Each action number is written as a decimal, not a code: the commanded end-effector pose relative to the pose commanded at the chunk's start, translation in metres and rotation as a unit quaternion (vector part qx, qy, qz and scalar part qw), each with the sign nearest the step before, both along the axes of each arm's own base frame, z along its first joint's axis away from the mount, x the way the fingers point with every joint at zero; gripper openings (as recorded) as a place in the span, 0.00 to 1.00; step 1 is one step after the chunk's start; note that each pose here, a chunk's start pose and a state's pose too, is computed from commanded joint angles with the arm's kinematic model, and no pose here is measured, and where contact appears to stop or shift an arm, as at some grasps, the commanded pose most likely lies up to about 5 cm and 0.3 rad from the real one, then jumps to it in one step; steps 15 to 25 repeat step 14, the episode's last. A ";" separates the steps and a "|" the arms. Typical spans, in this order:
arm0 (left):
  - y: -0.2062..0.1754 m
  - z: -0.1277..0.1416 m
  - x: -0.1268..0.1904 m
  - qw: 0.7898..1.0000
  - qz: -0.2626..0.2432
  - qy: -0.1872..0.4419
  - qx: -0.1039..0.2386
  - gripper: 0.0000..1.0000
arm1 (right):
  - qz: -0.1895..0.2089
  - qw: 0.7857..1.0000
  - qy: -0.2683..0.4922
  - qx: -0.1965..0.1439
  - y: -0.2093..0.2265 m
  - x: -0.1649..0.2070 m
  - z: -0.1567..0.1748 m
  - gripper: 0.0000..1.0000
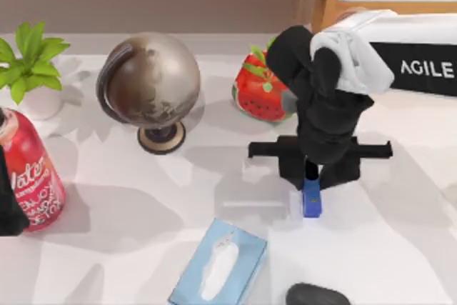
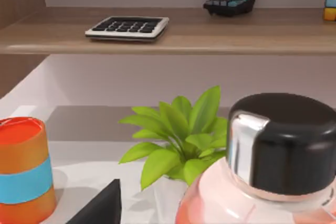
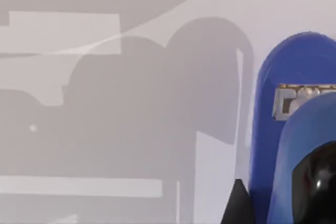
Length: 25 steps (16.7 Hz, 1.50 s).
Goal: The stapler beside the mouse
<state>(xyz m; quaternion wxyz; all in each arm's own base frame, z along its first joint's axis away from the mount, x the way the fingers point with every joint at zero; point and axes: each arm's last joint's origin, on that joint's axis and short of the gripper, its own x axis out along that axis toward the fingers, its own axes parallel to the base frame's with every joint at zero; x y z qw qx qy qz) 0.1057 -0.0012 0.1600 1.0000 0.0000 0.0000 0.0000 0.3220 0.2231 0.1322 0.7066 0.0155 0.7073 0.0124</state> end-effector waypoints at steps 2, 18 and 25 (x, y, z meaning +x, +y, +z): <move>0.000 0.000 0.000 1.000 0.000 0.000 0.000 1.00 | 0.000 1.000 0.000 0.000 0.000 0.000 0.000 0.53; 0.000 0.000 0.000 1.000 0.000 0.000 0.000 1.00 | 0.000 1.000 0.000 0.000 0.000 0.000 0.000 1.00; 0.000 0.000 0.000 1.000 0.000 0.000 0.000 1.00 | 0.000 1.000 0.000 0.000 0.000 0.000 0.000 1.00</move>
